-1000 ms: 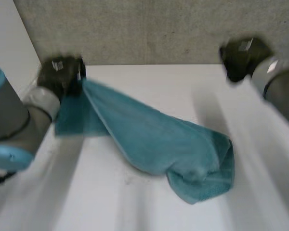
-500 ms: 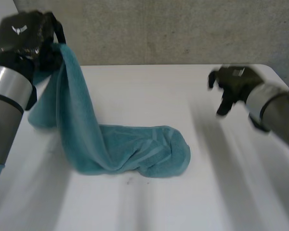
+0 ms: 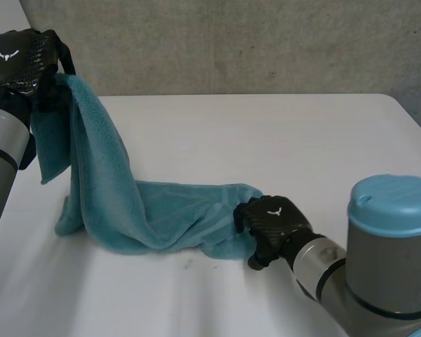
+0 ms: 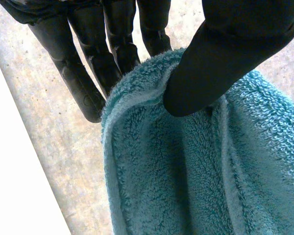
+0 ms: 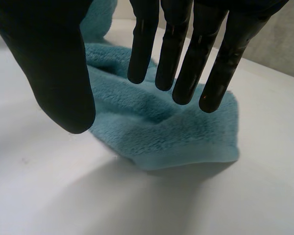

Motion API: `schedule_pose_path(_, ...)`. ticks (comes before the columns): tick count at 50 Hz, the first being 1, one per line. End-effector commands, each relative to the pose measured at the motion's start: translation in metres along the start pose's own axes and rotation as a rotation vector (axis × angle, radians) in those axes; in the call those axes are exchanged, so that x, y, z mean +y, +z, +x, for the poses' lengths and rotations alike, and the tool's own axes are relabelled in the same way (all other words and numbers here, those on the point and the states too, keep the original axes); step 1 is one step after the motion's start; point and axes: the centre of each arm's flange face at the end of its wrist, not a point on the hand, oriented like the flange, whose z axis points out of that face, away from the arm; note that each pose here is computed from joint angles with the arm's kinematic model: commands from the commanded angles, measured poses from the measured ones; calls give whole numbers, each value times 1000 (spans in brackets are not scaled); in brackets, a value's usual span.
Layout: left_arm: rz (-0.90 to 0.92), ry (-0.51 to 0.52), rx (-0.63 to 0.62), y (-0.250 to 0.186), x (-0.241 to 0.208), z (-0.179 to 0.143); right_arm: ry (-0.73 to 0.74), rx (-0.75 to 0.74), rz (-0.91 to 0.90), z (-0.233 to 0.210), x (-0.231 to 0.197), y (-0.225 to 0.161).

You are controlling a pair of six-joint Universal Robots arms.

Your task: Fold the laundry

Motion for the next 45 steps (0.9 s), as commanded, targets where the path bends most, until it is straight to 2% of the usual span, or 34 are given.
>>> schedule_pose_path(1, -30, -1, -3, -2, 10, -1, -15, -29, -19, -10, 13, 14)
schedule_pose_path(17, -47, 2, -12, 0, 16, -4, -52, -39, -13, -16, 24, 50)
schedule_pose_path(28, -63, 3, -10, 0, 23, -4, -148, 2, 18, -13, 24, 61)
schedule_pose_path(45, -78, 2, -9, 0, 27, -3, -155, 16, 15, -11, 26, 72)
